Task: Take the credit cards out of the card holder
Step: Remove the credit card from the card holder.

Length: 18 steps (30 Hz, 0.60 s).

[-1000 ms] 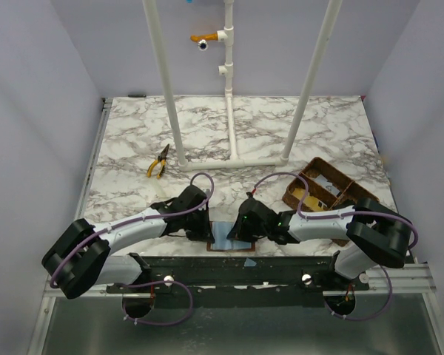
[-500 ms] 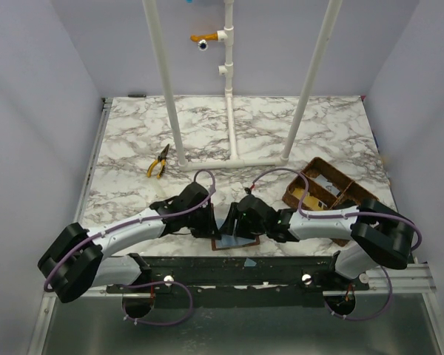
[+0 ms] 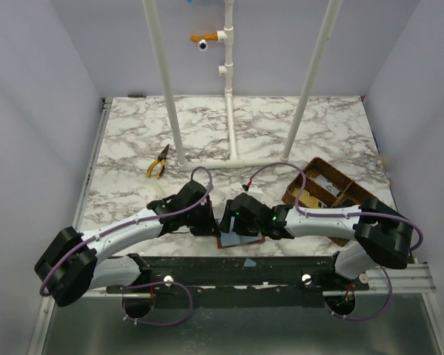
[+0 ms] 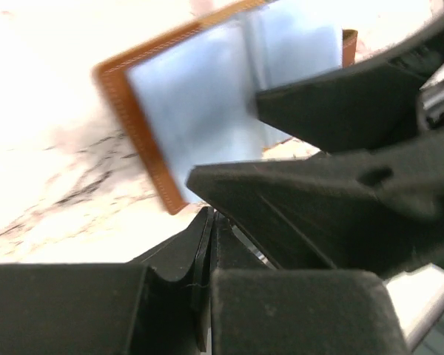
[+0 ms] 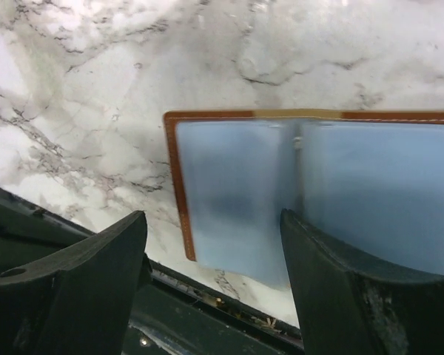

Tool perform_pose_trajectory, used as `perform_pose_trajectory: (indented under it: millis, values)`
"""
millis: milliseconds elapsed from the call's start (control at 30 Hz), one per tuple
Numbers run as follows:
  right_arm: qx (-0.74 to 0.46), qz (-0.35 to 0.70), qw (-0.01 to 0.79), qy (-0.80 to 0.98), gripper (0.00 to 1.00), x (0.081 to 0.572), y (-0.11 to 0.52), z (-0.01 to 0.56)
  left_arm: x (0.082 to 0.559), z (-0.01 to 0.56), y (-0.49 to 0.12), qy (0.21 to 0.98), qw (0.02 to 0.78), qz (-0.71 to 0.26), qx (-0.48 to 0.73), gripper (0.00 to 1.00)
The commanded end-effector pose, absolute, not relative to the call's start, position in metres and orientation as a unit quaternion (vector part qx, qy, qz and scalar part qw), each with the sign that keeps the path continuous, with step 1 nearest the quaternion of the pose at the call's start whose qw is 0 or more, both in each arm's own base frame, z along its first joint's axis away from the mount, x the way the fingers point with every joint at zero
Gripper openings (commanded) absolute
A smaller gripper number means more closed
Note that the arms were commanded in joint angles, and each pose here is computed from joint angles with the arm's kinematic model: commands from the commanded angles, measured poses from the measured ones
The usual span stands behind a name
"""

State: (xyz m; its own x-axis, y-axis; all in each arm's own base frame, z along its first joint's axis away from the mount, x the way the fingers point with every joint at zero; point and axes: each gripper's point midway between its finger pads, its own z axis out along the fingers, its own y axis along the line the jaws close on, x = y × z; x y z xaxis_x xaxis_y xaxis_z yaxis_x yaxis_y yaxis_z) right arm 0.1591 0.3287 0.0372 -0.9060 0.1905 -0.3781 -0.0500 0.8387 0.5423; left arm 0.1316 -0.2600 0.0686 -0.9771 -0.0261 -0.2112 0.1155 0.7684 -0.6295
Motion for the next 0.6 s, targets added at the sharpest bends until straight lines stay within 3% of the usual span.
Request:
perform_pose_trajectory:
  millis: [0, 333, 567]
  values:
    - [-0.010, 0.155, 0.251, 0.956, 0.77, 0.153, 0.310, 0.034, 0.159, 0.066, -0.227, 0.942, 0.170, -0.286, -0.047, 0.00]
    - [-0.043, 0.055, 0.294, 0.953, 0.78, 0.155, 0.314, 0.038, 0.161, 0.048, -0.220, 0.940, 0.147, -0.299, -0.070, 0.00]
    - [-0.058, 0.044, 0.290, 0.954, 0.79, 0.152, 0.319, 0.028, 0.161, 0.046, -0.222, 0.935, 0.141, -0.318, -0.069, 0.00]
